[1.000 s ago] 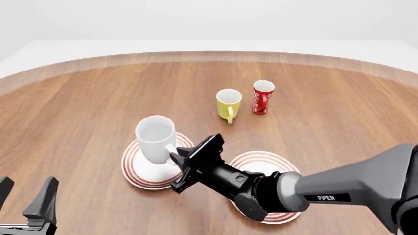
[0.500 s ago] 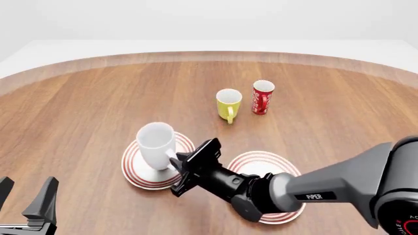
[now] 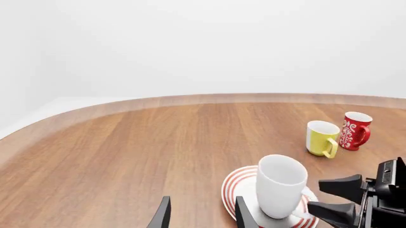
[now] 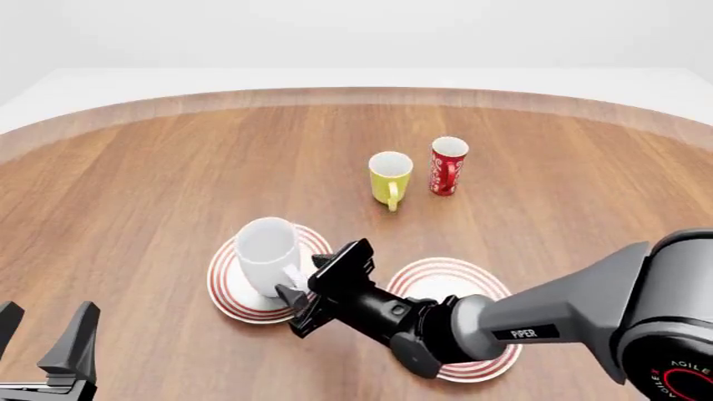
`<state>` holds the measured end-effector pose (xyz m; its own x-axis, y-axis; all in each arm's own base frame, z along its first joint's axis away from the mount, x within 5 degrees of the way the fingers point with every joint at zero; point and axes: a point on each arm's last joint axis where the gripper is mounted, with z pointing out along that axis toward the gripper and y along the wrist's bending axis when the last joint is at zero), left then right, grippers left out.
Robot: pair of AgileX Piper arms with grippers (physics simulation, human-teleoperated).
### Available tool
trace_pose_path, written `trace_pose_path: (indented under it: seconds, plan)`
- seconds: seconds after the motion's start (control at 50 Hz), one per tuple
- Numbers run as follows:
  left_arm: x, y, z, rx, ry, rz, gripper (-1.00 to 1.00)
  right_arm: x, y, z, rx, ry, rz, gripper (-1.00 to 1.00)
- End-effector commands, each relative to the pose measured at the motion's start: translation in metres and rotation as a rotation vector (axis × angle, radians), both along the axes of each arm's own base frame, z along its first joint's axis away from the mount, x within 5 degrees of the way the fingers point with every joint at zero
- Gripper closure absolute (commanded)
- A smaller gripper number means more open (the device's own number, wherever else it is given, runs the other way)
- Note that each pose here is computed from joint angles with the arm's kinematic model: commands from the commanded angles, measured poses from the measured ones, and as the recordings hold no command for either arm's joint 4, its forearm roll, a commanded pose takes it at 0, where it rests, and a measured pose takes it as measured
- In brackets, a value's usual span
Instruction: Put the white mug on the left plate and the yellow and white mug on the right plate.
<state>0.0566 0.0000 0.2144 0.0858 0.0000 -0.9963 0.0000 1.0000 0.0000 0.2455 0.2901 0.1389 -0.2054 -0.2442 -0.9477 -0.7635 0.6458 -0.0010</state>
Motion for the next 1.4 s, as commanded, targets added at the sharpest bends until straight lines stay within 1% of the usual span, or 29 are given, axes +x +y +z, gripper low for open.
trace_pose_path:
  seconds: [0.02, 0.34, 0.42, 0.54, 0.86, 1.12, 1.4]
  plan:
    - [0.000, 0.000, 0.000, 0.000, 0.000, 0.000, -1.00, 0.000, 0.004, -0.002, 0.004, 0.019, 0.001, -1.00]
    - [0.000, 0.000, 0.000, 0.000, 0.000, 0.000, -1.00, -0.001, 0.000, 0.002, 0.008, 0.016, -0.003, -1.00]
    - [0.000, 0.000, 0.000, 0.000, 0.000, 0.000, -1.00, 0.001, -0.005, 0.007, 0.013, 0.008, -0.016, -1.00]
    - [0.000, 0.000, 0.000, 0.000, 0.000, 0.000, -1.00, -0.002, -0.013, 0.015, 0.019, -0.003, -0.021, -1.00]
    - [0.000, 0.000, 0.000, 0.000, 0.000, 0.000, -1.00, -0.005, -0.022, 0.030, 0.027, -0.035, -0.027, -1.00]
    - [0.000, 0.000, 0.000, 0.000, 0.000, 0.000, -1.00, -0.001, -0.040, 0.046, 0.054, -0.063, -0.070, -1.00]
    - [0.000, 0.000, 0.000, 0.000, 0.000, 0.000, -1.00, 0.004, -0.053, 0.056, 0.063, -0.088, -0.101, -1.00]
